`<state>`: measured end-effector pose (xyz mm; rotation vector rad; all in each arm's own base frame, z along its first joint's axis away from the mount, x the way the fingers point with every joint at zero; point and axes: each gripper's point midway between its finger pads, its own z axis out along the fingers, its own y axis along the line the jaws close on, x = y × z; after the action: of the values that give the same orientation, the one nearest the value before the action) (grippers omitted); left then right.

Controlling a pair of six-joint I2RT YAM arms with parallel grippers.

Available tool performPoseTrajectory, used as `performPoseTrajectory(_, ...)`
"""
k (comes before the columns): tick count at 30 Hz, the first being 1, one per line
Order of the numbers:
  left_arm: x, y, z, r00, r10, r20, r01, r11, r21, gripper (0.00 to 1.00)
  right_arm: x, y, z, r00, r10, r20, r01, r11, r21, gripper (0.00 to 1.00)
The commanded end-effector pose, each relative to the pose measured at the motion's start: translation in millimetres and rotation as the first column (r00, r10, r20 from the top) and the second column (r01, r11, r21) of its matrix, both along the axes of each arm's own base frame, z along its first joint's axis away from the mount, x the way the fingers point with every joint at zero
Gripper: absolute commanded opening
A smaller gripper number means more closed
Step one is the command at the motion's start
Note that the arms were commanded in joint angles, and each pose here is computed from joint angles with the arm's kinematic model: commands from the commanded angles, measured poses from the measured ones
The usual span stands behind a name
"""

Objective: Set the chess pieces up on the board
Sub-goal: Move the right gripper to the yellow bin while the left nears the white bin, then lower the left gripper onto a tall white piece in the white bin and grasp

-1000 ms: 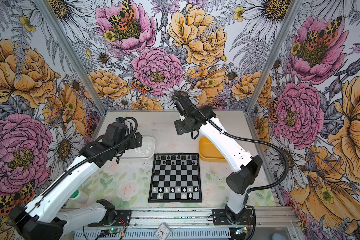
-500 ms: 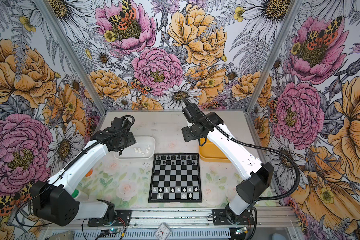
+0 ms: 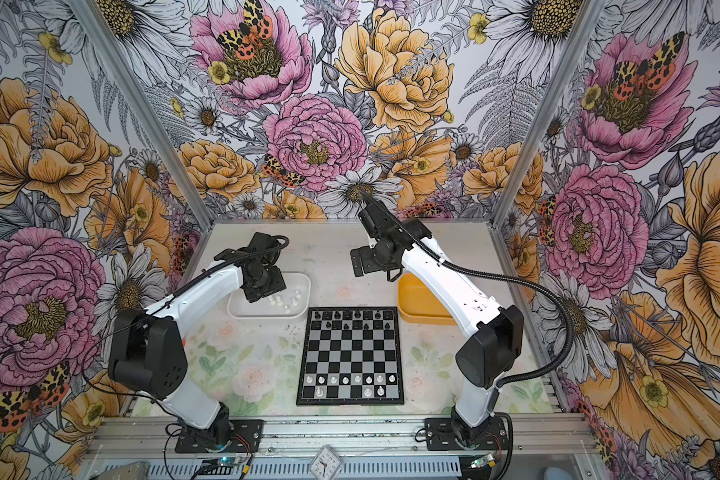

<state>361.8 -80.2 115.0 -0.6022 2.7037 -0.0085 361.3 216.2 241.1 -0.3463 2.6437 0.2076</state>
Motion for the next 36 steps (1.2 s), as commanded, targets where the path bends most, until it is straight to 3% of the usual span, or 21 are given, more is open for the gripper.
performPoseTrajectory(1,5,-6,0,1.000,-0.002,-0.001,0.002,1.000,-0.017,0.63,4,1,12,1.000,-0.012,0.024,0.011,0.999,0.041,1.00)
performPoseTrajectory(10,11,-14,-18,0.999,0.002,-0.049,-0.003,1.000,-0.031,0.54,5,-15,10,0.999,-0.037,0.010,0.036,0.998,0.048,1.00)
performPoseTrajectory(32,17,-10,-34,0.995,0.030,-0.090,-0.032,0.999,-0.025,0.46,4,-29,1,0.998,-0.057,-0.018,0.057,0.997,0.042,1.00)
performPoseTrajectory(36,17,-9,-51,0.991,0.033,-0.133,-0.035,0.999,-0.012,0.44,6,-30,1,0.999,-0.050,-0.019,0.051,0.998,0.044,1.00)
